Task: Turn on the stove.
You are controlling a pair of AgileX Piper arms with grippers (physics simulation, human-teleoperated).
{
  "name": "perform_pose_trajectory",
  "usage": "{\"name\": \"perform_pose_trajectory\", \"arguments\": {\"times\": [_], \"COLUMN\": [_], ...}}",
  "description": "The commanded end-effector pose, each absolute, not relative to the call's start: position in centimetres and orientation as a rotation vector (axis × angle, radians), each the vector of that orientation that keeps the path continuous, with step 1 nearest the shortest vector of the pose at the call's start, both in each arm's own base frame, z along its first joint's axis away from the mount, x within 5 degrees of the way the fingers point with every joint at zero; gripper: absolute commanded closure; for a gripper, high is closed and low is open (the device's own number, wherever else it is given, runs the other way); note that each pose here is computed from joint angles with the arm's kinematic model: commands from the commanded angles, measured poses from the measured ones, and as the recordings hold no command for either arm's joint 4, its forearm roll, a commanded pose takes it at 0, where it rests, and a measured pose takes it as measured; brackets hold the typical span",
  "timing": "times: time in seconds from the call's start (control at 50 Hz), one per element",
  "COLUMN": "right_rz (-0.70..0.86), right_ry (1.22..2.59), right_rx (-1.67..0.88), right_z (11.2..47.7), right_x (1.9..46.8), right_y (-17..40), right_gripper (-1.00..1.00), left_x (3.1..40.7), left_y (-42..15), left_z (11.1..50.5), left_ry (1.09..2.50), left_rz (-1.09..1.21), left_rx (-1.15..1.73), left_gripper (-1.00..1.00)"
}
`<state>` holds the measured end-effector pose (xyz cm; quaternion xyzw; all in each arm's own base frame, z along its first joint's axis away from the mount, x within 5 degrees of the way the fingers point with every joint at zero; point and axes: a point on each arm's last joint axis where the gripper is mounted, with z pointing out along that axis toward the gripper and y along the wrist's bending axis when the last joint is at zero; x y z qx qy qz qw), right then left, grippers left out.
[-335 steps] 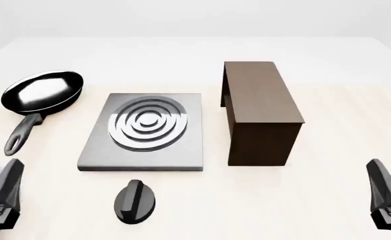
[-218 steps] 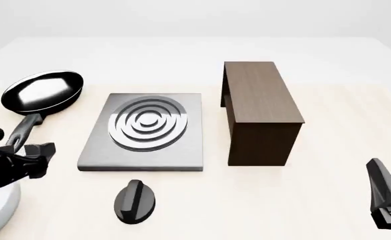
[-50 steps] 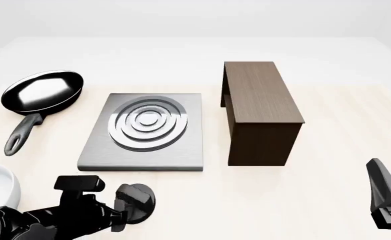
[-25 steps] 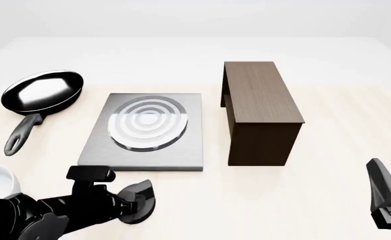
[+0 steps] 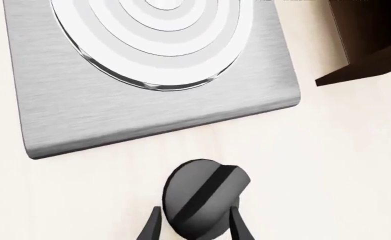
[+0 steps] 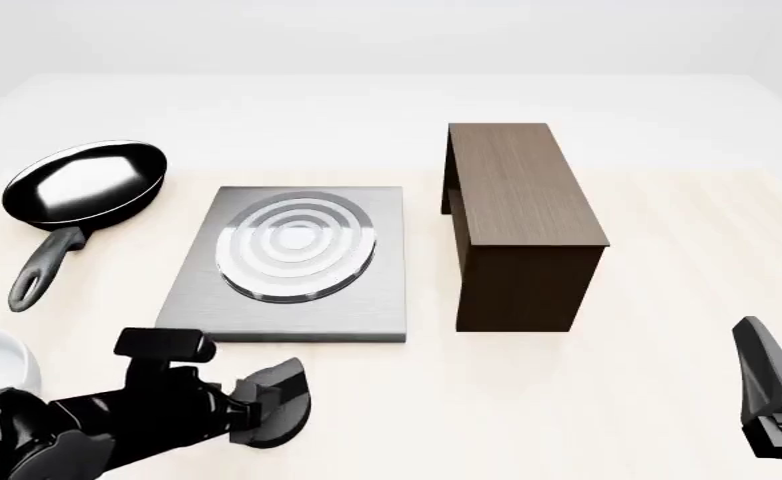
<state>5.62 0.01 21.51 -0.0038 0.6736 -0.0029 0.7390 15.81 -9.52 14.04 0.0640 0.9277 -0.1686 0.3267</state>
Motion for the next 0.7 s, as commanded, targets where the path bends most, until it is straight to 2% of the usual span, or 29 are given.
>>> {"name": "perform_pose_trajectory", "arguments": {"times": [0.02,0.36,0.7], "right_rz": [-0.006,-0.006,-0.005], "right_ry": [1.479,1.479,1.479], "right_rx": [-0.007,-0.008,-0.007], "right_z": [21.5,21.5,21.5], "right_x": [5.6,5.6,5.6], "right_y": [0.0,0.0,0.0], "right_gripper": [-1.0,-1.0,-1.0], "left_x": [15.6,14.9,14.4], "left_y": [-8.8,-7.9,-6.3], "left_z": [14.9,15.7,19.0], "left_ry": [2.406,2.393,2.337], "left_rz": [-0.447,-0.433,-0.381], "left_rx": [0.115,0.1,0.082], "left_gripper": [-1.0,-1.0,-1.0]}}
